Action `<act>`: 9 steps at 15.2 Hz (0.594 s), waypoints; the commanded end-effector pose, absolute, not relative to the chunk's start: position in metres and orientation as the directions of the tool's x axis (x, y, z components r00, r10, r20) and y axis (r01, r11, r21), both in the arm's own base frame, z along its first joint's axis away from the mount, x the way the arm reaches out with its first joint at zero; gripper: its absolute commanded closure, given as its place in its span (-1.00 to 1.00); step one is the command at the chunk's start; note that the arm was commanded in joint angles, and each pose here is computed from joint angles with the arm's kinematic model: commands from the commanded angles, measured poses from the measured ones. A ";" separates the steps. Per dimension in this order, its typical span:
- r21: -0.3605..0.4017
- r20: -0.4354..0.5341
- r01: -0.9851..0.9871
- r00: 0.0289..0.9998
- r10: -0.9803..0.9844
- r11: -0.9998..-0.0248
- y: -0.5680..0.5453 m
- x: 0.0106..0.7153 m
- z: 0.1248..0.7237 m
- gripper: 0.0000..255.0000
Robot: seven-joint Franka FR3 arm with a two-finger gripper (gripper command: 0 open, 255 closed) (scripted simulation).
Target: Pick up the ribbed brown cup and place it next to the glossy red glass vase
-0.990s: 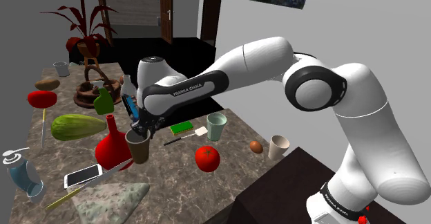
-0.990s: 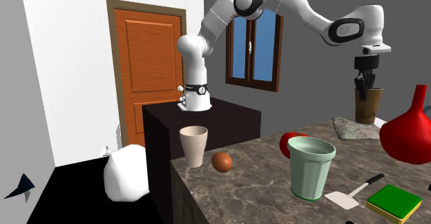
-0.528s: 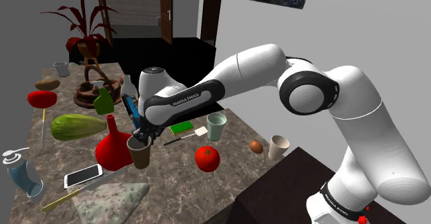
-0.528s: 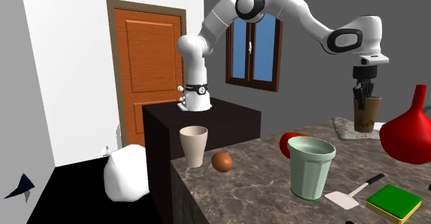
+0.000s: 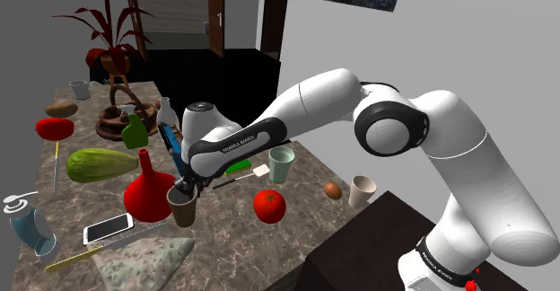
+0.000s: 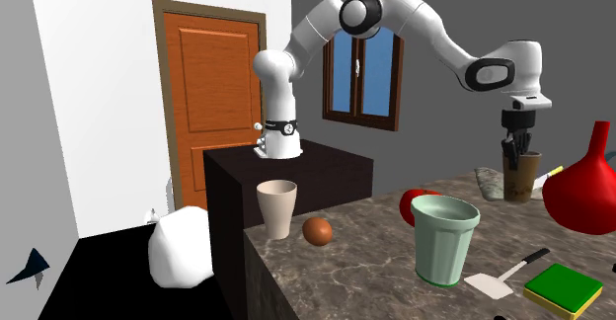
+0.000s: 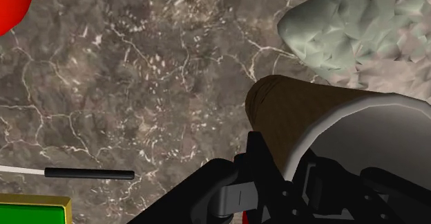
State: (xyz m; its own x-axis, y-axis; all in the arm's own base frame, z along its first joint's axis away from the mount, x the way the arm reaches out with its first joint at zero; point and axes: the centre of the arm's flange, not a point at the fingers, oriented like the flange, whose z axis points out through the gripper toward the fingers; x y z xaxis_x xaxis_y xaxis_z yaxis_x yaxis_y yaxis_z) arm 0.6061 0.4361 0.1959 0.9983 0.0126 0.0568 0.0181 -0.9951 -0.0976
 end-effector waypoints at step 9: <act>-0.098 0.058 0.018 0.998 0.012 -0.995 0.437 0.608 0.162 1.00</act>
